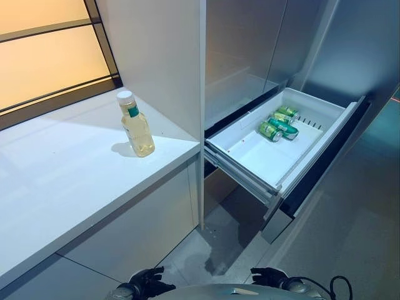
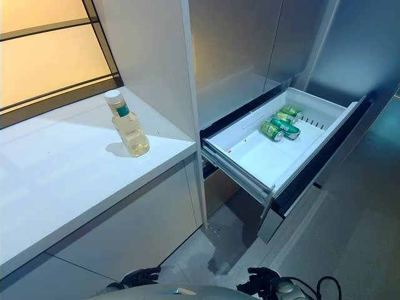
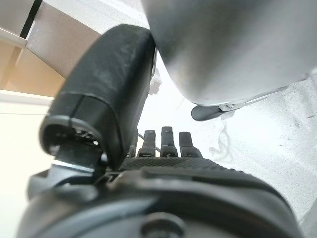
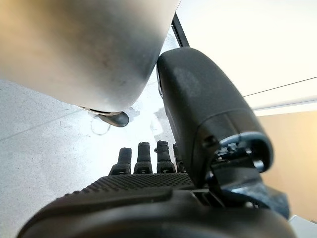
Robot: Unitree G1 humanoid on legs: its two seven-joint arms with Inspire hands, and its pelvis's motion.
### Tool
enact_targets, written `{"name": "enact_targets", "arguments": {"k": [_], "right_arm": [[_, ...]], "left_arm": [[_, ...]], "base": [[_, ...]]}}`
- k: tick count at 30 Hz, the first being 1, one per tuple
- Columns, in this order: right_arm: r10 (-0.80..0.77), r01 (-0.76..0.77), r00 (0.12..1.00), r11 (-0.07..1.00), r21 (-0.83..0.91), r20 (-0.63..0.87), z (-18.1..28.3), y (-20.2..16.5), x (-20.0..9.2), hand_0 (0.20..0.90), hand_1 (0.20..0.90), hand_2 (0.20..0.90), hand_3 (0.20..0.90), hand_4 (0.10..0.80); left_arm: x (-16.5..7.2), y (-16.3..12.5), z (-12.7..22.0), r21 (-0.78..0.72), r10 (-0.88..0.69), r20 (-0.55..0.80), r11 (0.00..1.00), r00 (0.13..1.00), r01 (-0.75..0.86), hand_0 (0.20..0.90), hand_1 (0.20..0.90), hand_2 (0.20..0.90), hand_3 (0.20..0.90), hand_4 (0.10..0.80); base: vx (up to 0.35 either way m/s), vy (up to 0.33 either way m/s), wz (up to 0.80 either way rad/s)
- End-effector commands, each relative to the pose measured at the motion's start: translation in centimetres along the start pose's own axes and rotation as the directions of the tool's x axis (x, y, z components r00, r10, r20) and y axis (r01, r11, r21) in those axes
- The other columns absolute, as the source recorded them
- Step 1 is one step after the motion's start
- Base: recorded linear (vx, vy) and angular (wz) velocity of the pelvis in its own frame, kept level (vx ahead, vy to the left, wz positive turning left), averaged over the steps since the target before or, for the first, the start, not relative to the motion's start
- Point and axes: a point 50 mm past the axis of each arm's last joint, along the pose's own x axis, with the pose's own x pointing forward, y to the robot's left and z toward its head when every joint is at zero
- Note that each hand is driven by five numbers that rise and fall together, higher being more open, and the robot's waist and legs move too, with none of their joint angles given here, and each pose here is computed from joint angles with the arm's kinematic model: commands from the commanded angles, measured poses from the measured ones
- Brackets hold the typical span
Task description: Put drinks into fridge and close the fridge
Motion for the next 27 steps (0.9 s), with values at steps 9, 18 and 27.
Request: {"name": "enact_targets", "arguments": {"k": [9, 18, 27], "right_arm": [[0.019, -0.021, 0.999, 0.999, -0.049, -0.042, -0.1, -0.1, 0.1, 0.9, 0.9, 0.9, 0.9, 0.8], [0.012, -0.016, 0.999, 0.996, -0.083, -0.048, 0.4, -1.7, -0.2, 0.9, 0.9, 0.9, 0.9, 0.8], [0.007, -0.013, 0.999, 0.994, -0.11, -0.054, 1.6, -5.1, -1.3, 0.9, 0.9, 0.9, 0.9, 0.8]], "left_arm": [[0.3, 0.2, 1.7, -0.013, 0.05, 0.056, 0.999, 0.997, -0.049, 0.9, 0.9, 0.9, 0.9, 0.8], [0.0, 0.1, 4.4, 0.052, -0.197, 0.086, 0.98, 0.977, 0.193, 0.9, 0.9, 0.9, 0.9, 0.8], [-4.5, 0.3, 12.8, 0.115, -0.704, 0.318, 0.693, 0.635, 0.711, 0.9, 0.9, 0.9, 0.9, 0.8]], "base": [[0.0, 0.0, 0.0], [0.0, 0.0, 0.0], [-0.001, 0.014, -0.01]]}}
